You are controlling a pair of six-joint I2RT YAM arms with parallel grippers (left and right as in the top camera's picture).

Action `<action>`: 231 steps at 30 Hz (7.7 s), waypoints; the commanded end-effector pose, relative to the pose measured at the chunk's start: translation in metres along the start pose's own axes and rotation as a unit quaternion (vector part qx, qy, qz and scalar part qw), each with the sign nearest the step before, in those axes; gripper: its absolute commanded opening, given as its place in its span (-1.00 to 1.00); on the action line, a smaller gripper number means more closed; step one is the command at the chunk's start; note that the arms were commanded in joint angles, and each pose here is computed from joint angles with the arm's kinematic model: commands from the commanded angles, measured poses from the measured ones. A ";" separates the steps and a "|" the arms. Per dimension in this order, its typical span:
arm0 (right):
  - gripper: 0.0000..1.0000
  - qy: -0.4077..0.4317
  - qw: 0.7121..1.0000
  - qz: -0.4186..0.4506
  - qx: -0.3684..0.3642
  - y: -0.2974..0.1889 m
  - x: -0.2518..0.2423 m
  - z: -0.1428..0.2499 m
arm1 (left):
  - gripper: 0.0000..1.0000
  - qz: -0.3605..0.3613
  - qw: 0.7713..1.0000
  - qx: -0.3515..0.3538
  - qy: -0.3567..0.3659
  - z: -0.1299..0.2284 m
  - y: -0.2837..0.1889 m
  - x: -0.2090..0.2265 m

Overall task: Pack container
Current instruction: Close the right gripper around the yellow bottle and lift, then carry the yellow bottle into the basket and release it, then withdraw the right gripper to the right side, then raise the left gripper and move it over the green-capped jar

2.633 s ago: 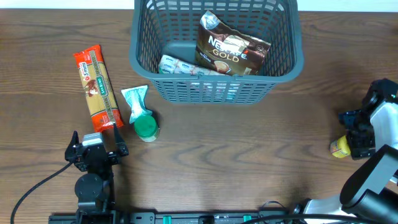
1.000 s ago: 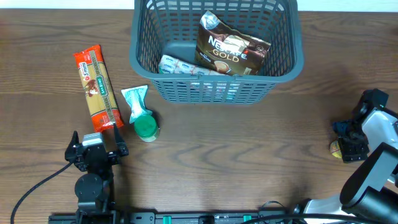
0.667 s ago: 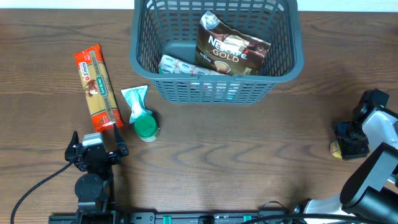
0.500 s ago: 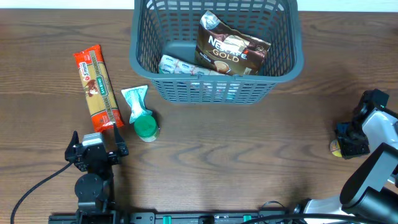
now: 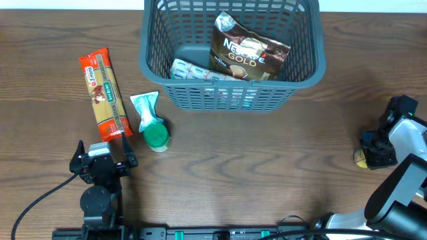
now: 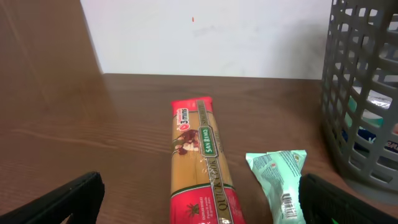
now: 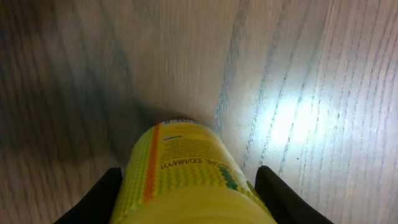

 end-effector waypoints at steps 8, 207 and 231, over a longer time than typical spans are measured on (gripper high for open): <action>-0.98 0.010 1.000 -0.006 -0.005 -0.001 0.003 -0.004 | 0.97 -0.001 1.000 0.019 0.008 0.013 0.002 -0.002; 0.99 -0.324 0.781 -0.428 -0.320 -0.445 -0.075 0.027 | 0.97 0.251 0.854 0.450 -0.068 -0.161 0.099 -0.015; 0.98 -0.324 0.781 -0.428 -0.320 -0.445 -0.075 0.027 | 0.97 0.301 0.789 0.536 0.014 -0.101 0.092 -0.043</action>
Point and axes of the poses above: each gripper's point midway between its finger pads, its own y axis out along the fingers, its own x axis along the line the jaws close on, z = x × y, the point moved 9 cm from there along -y, back along the fingers, and after that the axes turned 12 degrees about y, right-handed, at the moved point
